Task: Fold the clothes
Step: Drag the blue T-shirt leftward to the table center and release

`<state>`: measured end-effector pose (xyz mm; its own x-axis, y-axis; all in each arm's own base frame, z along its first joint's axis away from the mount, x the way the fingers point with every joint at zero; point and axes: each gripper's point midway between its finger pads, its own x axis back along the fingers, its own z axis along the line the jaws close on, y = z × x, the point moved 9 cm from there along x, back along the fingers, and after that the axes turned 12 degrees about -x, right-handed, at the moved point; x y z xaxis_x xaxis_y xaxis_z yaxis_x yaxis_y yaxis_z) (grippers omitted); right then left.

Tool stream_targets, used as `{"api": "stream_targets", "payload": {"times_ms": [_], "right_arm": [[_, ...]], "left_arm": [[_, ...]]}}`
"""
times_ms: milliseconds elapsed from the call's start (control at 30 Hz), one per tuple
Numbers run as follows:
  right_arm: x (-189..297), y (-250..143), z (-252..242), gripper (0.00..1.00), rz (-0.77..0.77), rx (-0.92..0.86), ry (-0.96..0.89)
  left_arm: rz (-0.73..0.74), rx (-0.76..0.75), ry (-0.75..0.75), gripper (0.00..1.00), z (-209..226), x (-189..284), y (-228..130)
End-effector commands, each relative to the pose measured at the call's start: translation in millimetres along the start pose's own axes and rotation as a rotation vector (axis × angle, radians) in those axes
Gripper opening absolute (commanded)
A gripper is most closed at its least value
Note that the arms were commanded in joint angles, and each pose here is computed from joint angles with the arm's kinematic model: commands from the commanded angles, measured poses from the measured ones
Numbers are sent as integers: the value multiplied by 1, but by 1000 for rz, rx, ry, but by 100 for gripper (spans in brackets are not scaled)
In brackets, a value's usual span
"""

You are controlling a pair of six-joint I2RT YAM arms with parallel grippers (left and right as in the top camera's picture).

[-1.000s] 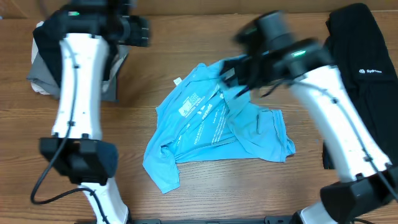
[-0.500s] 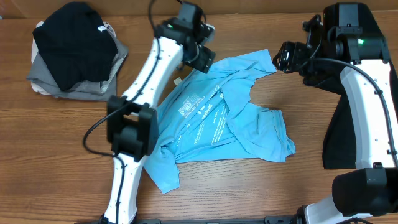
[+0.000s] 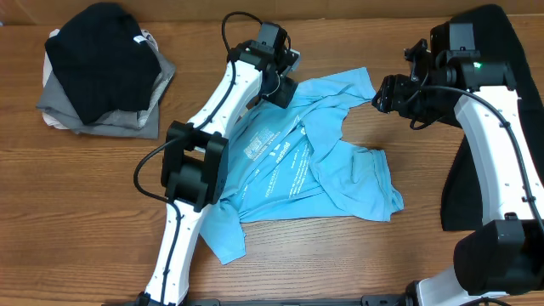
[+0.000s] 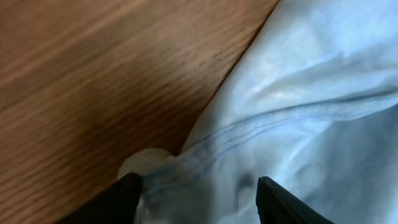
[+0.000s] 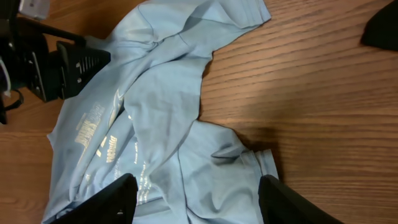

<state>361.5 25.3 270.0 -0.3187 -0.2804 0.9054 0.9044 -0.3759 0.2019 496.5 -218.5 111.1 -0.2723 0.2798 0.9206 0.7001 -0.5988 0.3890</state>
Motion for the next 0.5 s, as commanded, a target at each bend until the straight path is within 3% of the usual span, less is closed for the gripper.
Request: {"api": "stream_targets", "payload": {"times_ms": [0, 67, 100, 200, 233, 333, 467], "right_arm": [[3, 1, 1, 65, -21, 14, 6], [3, 1, 2, 66, -26, 15, 8], [3, 1, 2, 66, -27, 16, 8], [3, 2, 2, 65, -32, 17, 10], [3, 3, 2, 64, -36, 19, 12], [3, 4, 3, 52, -46, 22, 16], [3, 5, 3, 43, -49, 23, 17]], "left_arm": [[61, 5, 19, 63, 4, -18, -11], [78, 7, 14, 59, 4, -24, -14], [80, 8, 13, 52, 4, -24, -15], [75, 28, 43, 9, 8, -19, -13], [65, 83, 100, 4, 16, -8, -9], [30, 163, 183, 4, 34, 24, 2], [-62, 224, 251, 4, 63, 81, 16]]}}
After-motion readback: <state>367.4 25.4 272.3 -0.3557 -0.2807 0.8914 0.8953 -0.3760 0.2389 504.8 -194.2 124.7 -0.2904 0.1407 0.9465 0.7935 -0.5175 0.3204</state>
